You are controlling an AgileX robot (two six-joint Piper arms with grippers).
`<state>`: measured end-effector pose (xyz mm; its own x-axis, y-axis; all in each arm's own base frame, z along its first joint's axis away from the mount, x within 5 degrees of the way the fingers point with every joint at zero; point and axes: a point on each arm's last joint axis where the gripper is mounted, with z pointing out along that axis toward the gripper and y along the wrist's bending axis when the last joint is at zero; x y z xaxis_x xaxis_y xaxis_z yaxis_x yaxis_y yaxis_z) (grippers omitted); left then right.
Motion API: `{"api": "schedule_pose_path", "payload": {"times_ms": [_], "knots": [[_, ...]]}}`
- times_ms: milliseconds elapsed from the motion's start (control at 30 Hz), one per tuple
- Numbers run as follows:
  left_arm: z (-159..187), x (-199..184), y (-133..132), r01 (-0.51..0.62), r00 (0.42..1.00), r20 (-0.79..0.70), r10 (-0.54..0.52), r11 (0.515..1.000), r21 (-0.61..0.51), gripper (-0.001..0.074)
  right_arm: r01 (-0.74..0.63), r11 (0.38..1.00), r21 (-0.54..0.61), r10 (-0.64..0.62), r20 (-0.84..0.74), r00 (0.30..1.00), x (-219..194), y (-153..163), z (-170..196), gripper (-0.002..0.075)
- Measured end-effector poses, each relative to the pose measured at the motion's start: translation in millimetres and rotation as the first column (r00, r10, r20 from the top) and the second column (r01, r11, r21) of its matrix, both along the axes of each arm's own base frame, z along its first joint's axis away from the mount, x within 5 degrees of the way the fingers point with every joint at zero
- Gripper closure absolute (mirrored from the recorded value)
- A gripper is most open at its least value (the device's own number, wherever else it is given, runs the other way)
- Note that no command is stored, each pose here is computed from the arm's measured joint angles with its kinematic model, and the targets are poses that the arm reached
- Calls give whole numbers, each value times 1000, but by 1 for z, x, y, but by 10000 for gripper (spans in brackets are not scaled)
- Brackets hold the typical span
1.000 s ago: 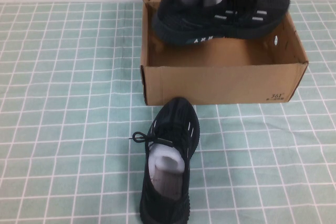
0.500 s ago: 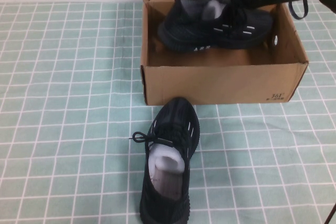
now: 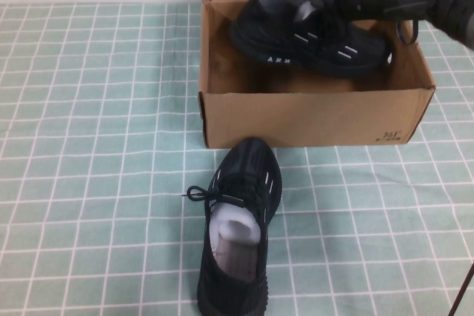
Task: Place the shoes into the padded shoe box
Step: Place the shoe in the shoe box, then pick up the shoe from the table
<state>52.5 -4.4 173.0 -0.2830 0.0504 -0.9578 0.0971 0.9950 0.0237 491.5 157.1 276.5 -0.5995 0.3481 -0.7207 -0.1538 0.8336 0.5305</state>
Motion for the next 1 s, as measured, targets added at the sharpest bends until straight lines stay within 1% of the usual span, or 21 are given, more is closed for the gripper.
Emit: {"api": "schedule_pose_path", "payload": {"times_ms": [300,400,433,500,600,667,700,767,900,1000], "knots": [[0,0,0,0,1000,0,0,1000,0,739,-17,997,-79,15,-24,1000,14,2,-46,727],[0,0,0,0,1000,0,0,1000,0,739,-29,994,-101,27,-14,1000,15,3,-50,716],[0,0,0,0,1000,0,0,1000,0,739,-31,994,-107,30,-11,999,15,3,-49,698],[0,0,0,0,1000,0,0,1000,0,739,-35,993,-113,35,-5,999,15,3,-49,636],[0,0,0,0,1000,0,0,1000,0,739,-46,992,-120,46,-2,999,14,3,-45,483],[0,0,0,0,1000,0,0,1000,0,739,-54,992,-118,56,17,998,10,3,-31,410],[0,0,0,0,1000,0,0,1000,0,739,-59,991,-119,64,31,998,7,3,-21,394],[0,0,0,0,1000,0,0,1000,0,739,-73,989,-127,84,82,993,-3,0,9,372],[0,0,0,0,1000,0,0,1000,0,739,-101,980,-172,138,222,965,-32,-8,79,360],[0,0,0,0,1000,0,0,1000,0,739,-117,965,-236,191,324,926,-62,-16,130,378]]}}
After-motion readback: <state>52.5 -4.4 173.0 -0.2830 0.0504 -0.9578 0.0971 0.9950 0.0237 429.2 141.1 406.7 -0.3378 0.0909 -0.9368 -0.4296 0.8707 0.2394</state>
